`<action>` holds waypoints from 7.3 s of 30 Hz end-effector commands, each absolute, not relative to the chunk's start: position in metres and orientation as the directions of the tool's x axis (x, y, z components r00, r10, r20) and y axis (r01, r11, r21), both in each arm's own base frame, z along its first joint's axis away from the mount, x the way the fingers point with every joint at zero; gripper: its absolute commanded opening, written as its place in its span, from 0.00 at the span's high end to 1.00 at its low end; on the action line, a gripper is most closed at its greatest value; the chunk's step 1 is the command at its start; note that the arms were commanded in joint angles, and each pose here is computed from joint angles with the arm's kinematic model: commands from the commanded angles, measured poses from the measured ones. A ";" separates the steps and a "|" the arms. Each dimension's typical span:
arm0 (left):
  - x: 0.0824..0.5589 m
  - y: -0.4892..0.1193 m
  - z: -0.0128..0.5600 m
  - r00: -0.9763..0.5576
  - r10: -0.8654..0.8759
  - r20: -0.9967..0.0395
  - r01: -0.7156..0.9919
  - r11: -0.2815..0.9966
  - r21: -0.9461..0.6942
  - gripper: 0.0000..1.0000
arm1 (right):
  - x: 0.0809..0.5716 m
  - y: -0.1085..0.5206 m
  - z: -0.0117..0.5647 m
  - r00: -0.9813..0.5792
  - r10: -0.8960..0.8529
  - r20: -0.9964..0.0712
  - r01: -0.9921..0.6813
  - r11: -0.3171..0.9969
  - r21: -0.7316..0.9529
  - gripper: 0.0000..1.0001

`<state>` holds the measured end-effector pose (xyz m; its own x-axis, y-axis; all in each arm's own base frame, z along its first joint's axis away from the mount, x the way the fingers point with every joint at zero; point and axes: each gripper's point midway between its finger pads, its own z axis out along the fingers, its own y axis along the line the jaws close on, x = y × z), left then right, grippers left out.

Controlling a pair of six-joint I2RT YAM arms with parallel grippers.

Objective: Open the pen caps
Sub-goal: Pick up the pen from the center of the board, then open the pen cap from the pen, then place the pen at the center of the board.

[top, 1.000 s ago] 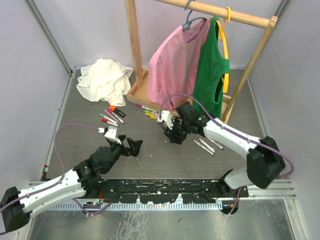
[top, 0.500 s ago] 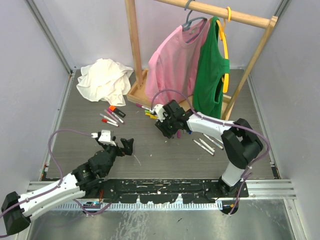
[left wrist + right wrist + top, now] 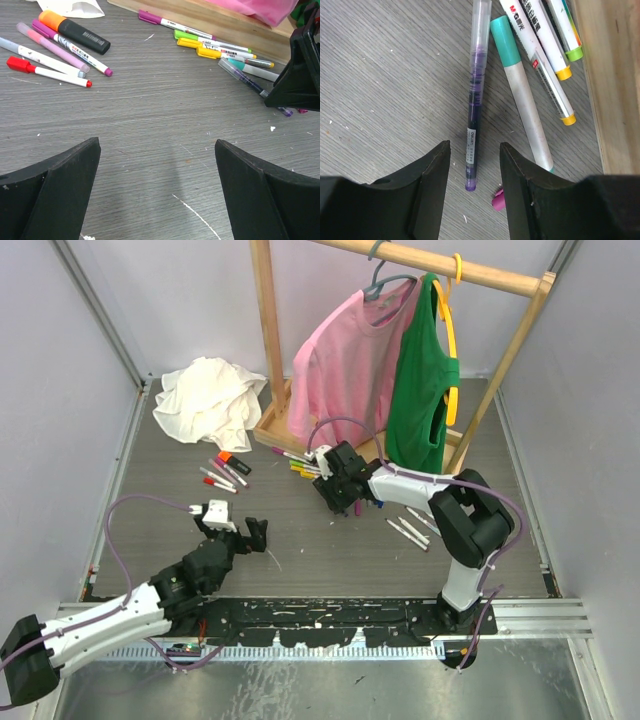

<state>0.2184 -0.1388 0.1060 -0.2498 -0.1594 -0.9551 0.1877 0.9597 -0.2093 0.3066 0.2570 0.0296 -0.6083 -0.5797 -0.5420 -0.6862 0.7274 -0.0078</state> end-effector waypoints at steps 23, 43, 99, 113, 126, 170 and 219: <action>0.222 -0.135 0.134 -0.167 -0.279 -0.946 0.170 0.937 -0.306 0.02 | 0.316 0.265 0.028 -0.586 -0.608 -0.536 -0.721 0.693 0.002 0.79; 0.166 -0.204 0.241 -0.193 -0.607 -0.771 0.665 0.497 -0.558 0.02 | 0.255 0.275 0.138 -0.406 -0.558 -0.723 -0.904 0.362 0.228 0.99; 0.193 -0.297 0.333 -0.243 -0.622 -0.745 0.811 0.291 -0.508 1.00 | 0.176 0.263 0.245 -0.277 -0.290 -0.916 -0.947 -0.080 0.311 0.51; 0.201 -0.299 0.328 -0.242 -0.631 -0.737 0.812 0.284 -0.510 1.00 | 0.182 0.281 0.227 -0.309 -0.344 -0.887 -0.943 -0.013 0.333 0.79; 0.267 -0.206 0.434 0.103 -0.729 -0.677 0.763 0.494 -0.416 1.00 | 0.172 0.290 0.199 -0.347 -0.413 -0.842 -0.910 -0.067 0.408 0.99; 0.240 -0.169 0.219 -0.395 -0.769 -0.502 0.349 0.380 -0.857 1.00 | 0.210 0.122 0.021 -0.489 -0.830 -0.268 -0.858 0.513 -0.026 0.94; 0.246 -0.292 0.149 -0.580 -0.560 -0.591 0.254 0.565 -0.785 1.00 | 0.218 0.101 0.020 -0.568 -0.784 -0.251 -0.801 0.597 -0.052 0.78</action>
<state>0.2255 -0.2796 0.1331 -0.6573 -0.5118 -0.5532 0.2528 0.5418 -0.8016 0.2058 0.1004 0.0126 -0.5708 -0.7919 -0.2168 -0.8094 0.5872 -0.0138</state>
